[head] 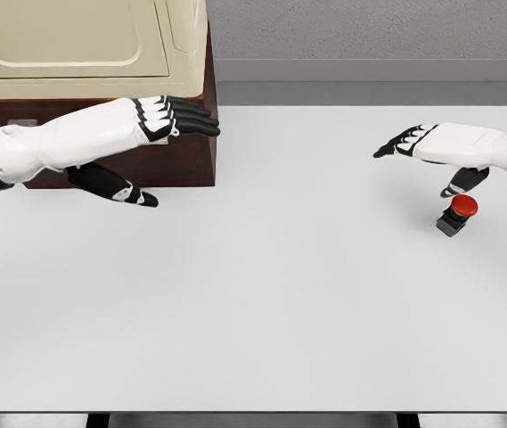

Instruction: Open the cabinet drawer with left arm, and place a switch into the drawer with right arm

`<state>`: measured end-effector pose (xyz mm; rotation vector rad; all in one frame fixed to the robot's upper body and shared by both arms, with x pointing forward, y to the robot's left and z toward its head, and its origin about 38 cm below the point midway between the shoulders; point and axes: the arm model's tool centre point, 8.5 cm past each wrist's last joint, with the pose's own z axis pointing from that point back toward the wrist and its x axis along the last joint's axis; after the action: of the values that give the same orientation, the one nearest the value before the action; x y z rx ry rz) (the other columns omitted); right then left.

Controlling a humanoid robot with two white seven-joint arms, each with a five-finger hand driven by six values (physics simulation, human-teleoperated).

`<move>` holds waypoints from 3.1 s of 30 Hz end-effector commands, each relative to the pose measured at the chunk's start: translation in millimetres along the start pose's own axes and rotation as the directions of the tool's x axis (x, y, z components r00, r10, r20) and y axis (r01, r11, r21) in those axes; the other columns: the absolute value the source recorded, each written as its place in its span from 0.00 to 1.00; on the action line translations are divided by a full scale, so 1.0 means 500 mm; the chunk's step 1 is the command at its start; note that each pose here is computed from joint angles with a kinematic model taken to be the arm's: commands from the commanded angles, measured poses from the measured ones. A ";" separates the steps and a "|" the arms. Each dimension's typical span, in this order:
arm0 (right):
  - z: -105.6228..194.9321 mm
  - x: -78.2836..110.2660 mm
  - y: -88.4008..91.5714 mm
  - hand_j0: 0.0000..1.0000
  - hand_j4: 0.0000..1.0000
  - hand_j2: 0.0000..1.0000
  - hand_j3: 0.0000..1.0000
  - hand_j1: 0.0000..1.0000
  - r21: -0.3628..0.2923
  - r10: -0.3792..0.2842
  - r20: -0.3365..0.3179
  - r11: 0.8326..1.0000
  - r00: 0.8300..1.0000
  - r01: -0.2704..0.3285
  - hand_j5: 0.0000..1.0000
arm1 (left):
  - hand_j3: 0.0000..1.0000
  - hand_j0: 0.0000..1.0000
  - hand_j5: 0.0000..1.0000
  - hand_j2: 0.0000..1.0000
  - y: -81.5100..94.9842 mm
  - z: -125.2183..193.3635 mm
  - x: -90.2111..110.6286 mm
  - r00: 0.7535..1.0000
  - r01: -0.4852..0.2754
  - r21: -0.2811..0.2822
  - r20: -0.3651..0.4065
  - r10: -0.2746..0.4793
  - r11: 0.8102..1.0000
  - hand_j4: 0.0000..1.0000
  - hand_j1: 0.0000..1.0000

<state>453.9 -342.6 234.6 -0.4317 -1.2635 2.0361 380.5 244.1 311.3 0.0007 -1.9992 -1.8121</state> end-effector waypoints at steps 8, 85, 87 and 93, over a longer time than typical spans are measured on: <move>0.059 -0.030 -0.012 1.00 1.00 1.00 1.00 1.00 0.007 0.017 -0.065 1.000 0.998 -0.017 1.00 | 1.00 1.00 1.00 1.00 0.036 0.022 0.008 1.000 -0.008 -0.149 -0.015 0.006 0.989 1.00 1.00; 0.080 -0.052 0.126 0.51 0.51 0.51 0.51 0.51 0.070 -0.130 -0.093 0.988 0.987 0.137 0.51 | 1.00 1.00 1.00 1.00 0.008 0.129 -0.120 0.689 -0.488 0.026 -0.602 0.403 0.872 1.00 1.00; 0.078 -0.051 0.117 0.51 0.51 0.51 0.51 0.51 0.062 -0.123 -0.089 0.990 0.988 0.129 0.51 | 1.00 1.00 1.00 1.00 0.010 0.133 -0.123 0.685 -0.487 0.031 -0.606 0.404 0.873 1.00 1.00; 0.057 -0.026 0.078 0.51 0.51 0.51 0.51 0.51 0.027 -0.082 -0.035 0.996 0.996 0.083 0.51 | 1.00 1.00 1.00 1.00 0.001 0.142 -0.134 0.668 -0.496 0.042 -0.620 0.412 0.867 1.00 1.00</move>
<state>431.5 -388.3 210.6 -0.4005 -1.1891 1.9594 417.4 329.4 285.5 0.0340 -1.2622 -1.3724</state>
